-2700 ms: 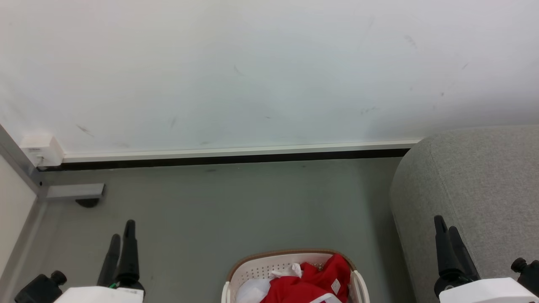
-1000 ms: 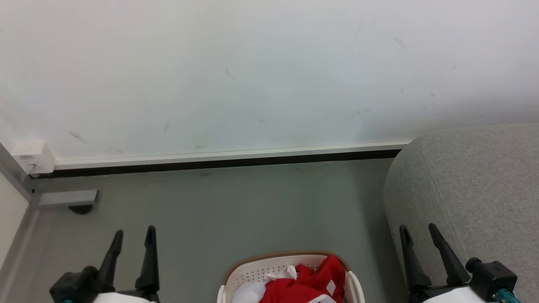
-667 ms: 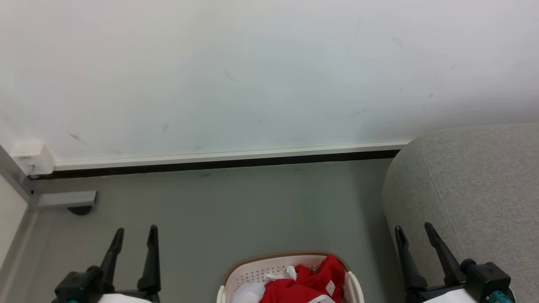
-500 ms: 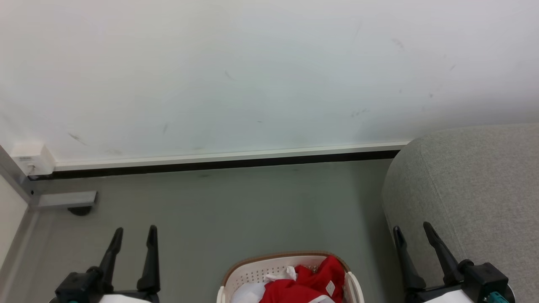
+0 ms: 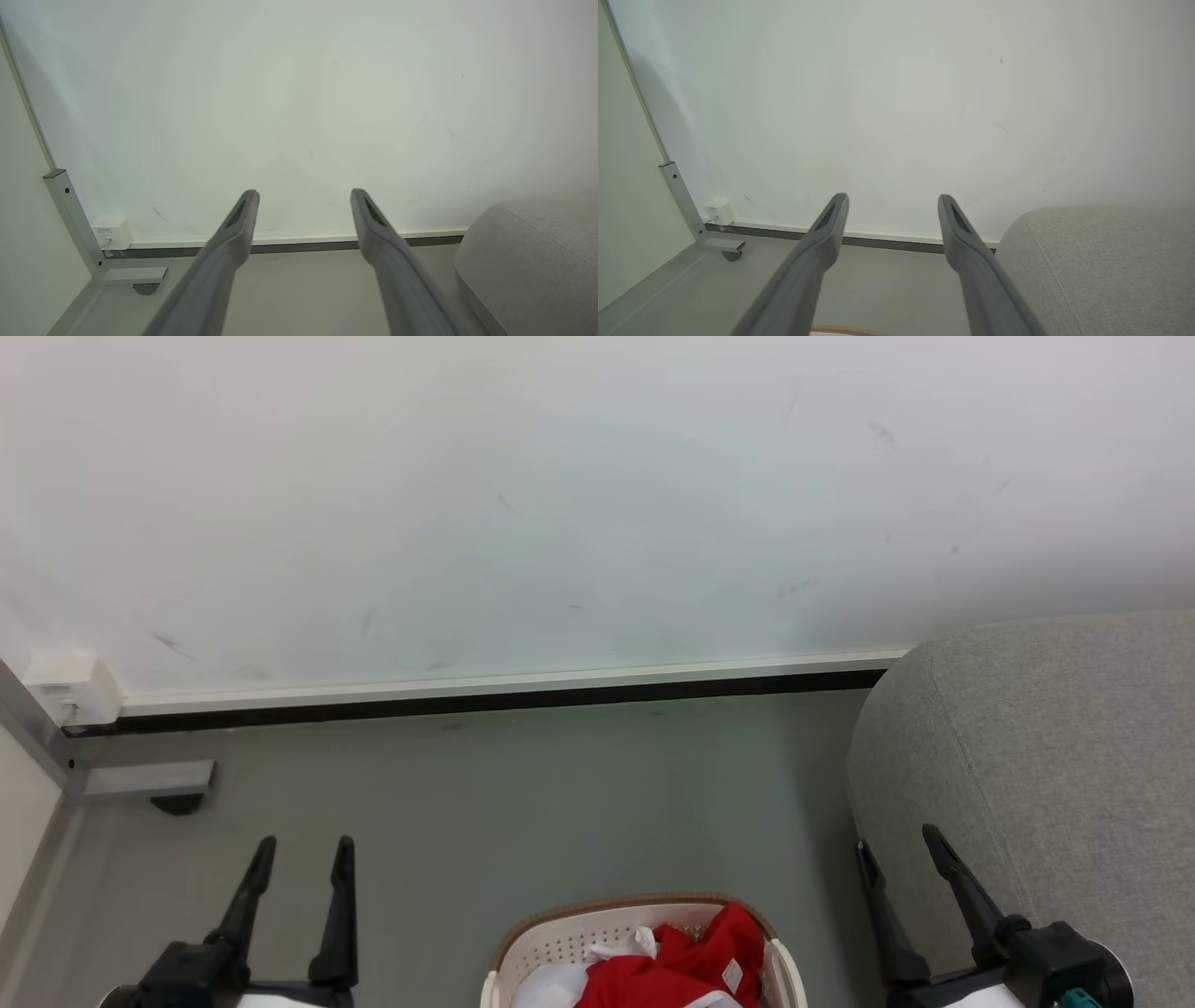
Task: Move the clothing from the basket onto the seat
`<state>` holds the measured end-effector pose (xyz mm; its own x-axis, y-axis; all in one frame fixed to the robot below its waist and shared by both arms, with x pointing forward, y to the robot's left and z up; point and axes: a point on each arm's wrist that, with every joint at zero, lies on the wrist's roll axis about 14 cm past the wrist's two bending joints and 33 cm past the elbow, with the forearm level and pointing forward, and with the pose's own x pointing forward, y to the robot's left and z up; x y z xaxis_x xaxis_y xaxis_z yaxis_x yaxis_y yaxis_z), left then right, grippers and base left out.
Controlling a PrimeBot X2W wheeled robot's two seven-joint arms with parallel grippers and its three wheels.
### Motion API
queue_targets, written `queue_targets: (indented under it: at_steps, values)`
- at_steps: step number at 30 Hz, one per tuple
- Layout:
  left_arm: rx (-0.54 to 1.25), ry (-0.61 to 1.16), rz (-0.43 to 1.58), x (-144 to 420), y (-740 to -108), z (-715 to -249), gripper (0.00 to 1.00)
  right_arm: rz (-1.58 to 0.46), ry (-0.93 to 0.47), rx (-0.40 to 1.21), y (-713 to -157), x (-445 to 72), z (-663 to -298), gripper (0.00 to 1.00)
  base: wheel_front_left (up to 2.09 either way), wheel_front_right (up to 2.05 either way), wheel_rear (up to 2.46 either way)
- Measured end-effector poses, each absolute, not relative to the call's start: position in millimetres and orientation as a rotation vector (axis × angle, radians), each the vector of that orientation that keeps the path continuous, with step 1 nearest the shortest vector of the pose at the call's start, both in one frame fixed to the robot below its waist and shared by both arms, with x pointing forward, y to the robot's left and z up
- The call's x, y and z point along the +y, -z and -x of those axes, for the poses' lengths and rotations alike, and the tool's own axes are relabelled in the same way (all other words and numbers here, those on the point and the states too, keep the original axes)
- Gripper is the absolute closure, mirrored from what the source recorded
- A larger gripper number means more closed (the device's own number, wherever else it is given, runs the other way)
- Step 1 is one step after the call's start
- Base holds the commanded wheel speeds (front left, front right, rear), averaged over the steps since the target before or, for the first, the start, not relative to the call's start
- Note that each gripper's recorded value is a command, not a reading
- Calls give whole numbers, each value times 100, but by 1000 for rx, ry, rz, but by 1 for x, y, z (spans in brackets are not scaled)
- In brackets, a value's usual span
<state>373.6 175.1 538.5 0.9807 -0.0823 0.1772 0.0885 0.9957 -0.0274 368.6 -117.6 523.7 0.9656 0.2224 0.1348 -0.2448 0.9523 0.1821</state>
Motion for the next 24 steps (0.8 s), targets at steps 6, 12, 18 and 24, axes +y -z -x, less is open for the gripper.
queue_targets:
  at_steps: [6, 12, 18, 24]
  values:
    - [-182, 88, 25, 174, -539, -373, 0, -189, -245, -122, -525, -116, -369, 0, 0, 0, 0]
    - [-181, 91, 32, 174, -539, -374, 0, -196, -247, -116, -524, -115, -368, 0, 0, 0, 0]
    - [-180, 93, 33, 173, -538, -374, 0, -198, -246, -117, -524, -115, -369, 0, 0, 0, 0]
    - [-180, 98, 34, 171, -538, -375, 0, -198, -243, -117, -524, -116, -368, 0, 0, 0, 0]
